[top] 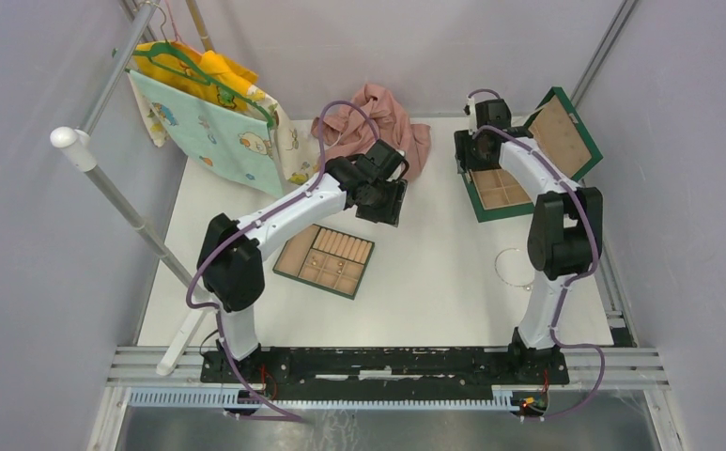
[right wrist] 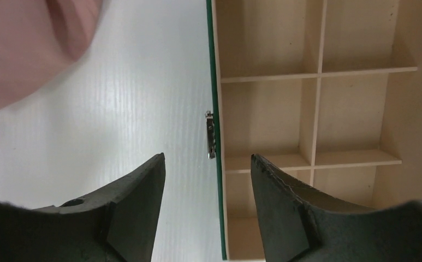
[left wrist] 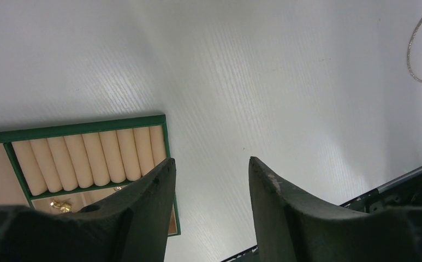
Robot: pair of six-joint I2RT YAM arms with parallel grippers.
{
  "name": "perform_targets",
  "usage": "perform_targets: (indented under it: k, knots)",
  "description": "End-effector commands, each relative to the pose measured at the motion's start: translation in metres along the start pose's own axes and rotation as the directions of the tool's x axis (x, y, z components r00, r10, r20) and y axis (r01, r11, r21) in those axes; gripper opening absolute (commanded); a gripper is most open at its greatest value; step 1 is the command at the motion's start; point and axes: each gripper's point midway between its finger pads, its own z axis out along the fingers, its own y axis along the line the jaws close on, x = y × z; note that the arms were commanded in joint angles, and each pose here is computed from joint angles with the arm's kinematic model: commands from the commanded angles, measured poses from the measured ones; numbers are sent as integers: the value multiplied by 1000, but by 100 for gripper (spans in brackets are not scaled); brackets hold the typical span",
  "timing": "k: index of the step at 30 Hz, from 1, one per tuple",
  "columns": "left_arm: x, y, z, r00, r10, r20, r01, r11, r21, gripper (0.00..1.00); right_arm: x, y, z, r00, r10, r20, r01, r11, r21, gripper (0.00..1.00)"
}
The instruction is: Organize the mixed jewelry
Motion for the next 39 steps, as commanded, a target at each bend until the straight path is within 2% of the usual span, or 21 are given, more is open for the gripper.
perform_targets:
  k: [1,4,8,13,16,17,20,23,25,26,31,34,39]
  knots:
    - [1,2,-6,999,39,-1,-39,999,5,58,-17,-9,15,999,-44,17,43,998,45,65]
    - [2,5,-5,999,37,-2,-37,999,-9,58,-20,-8,28,998,-64,9,63,997,38,63]
    - [4,8,-3,999,38,-5,-38,999,-19,58,-22,1,34,998,-58,6,58,998,-14,52]
    - [6,7,2,999,42,-10,-43,999,-9,58,-31,2,46,998,-55,44,55,998,-11,56]
    - [10,4,7,999,33,-20,-32,999,9,57,-32,6,68,999,-43,33,44,999,-23,53]
    - [11,4,8,999,29,-23,-29,1000,9,57,-33,7,72,999,-32,27,33,999,-28,50]
    - [18,2,9,999,19,-41,-18,999,26,57,-29,10,73,1000,-14,22,15,999,-30,30]
    - [18,4,6,999,16,-30,-16,1000,18,57,-32,19,53,995,-32,98,38,998,-53,15]
    - [19,6,6,999,18,-30,-17,1000,15,56,-23,27,47,995,-60,80,68,993,-95,3]
    - [19,6,6,999,17,-31,-17,1000,14,56,-18,30,44,995,-73,67,81,991,-110,0]
    - [17,9,5,1000,4,-16,-4,1000,-6,56,17,59,22,986,-167,8,165,958,-233,0]
    - [19,9,7,999,-24,-26,24,1000,-12,56,54,81,1,968,-245,-52,216,922,-320,0]
    - [22,11,7,998,-52,-33,52,999,-3,57,119,120,-42,925,-373,-76,302,841,-449,0]
